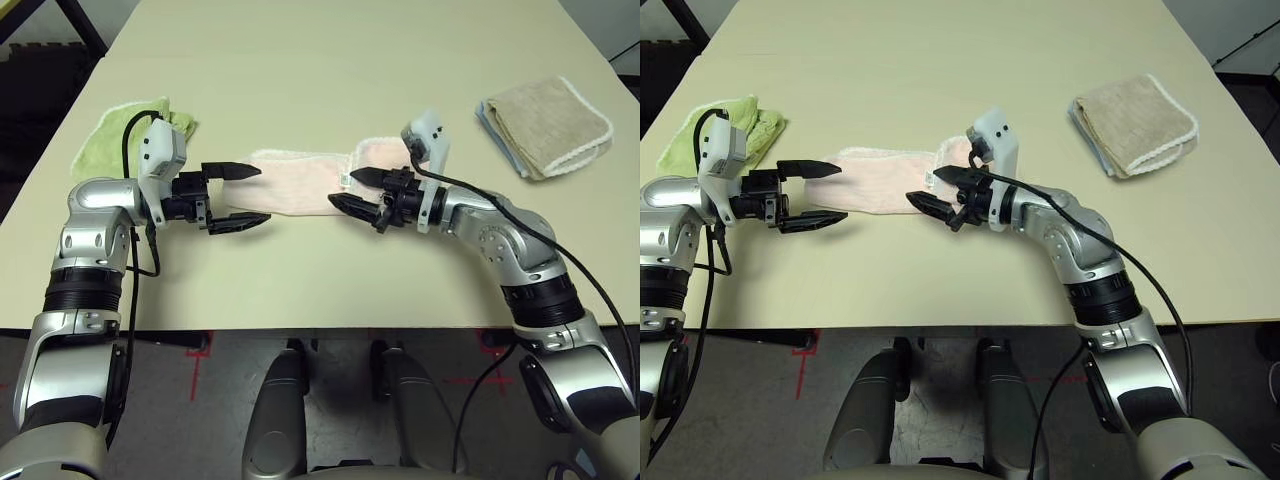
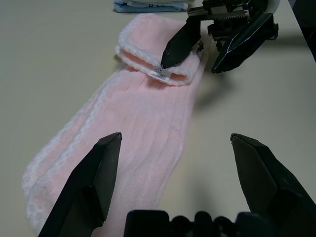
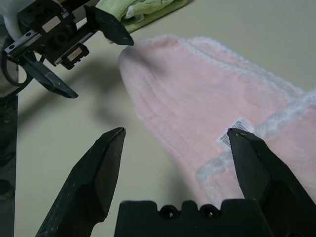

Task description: Fold the towel and set it aside.

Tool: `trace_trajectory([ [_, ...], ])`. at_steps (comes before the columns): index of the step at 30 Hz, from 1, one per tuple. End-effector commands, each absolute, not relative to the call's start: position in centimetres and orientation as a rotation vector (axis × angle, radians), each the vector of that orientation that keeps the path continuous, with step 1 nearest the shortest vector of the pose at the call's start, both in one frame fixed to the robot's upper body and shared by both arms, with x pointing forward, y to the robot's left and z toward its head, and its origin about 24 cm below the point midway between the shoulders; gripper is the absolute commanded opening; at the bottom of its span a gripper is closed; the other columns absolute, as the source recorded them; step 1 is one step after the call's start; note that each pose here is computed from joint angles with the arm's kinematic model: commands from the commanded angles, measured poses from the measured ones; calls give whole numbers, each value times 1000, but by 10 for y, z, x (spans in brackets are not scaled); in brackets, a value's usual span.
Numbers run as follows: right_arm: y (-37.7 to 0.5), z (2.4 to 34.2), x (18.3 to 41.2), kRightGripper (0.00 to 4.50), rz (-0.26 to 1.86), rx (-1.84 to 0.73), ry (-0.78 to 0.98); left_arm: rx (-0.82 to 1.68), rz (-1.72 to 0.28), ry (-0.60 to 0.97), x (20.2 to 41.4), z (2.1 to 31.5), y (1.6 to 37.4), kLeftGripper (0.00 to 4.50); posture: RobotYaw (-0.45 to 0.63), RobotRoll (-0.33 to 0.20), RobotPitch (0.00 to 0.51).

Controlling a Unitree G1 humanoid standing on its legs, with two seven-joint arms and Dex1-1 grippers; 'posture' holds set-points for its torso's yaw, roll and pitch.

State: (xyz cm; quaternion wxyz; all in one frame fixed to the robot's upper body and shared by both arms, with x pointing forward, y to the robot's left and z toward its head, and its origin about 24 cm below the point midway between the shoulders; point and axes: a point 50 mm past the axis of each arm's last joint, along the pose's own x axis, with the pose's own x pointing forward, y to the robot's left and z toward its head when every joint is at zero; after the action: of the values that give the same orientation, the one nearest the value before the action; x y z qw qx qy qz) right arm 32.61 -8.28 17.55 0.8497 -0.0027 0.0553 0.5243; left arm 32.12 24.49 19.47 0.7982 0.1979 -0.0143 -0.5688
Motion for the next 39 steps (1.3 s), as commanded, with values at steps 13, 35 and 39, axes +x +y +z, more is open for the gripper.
trace_trajectory([
  [13, -169, 212, 357, 3881, 1031, -109, -207, 423, -1220, -8, 319, 191, 245, 4500, 8, 0, 238],
  [35, -122, 163, 380, 34, 1173, -212, -217, 425, -1217, -8, 316, 189, 246, 4500, 63, 0, 245],
  [39, -118, 153, 378, 34, 1190, -230, -178, 426, -1215, -4, 314, 189, 247, 4500, 65, 0, 244],
])
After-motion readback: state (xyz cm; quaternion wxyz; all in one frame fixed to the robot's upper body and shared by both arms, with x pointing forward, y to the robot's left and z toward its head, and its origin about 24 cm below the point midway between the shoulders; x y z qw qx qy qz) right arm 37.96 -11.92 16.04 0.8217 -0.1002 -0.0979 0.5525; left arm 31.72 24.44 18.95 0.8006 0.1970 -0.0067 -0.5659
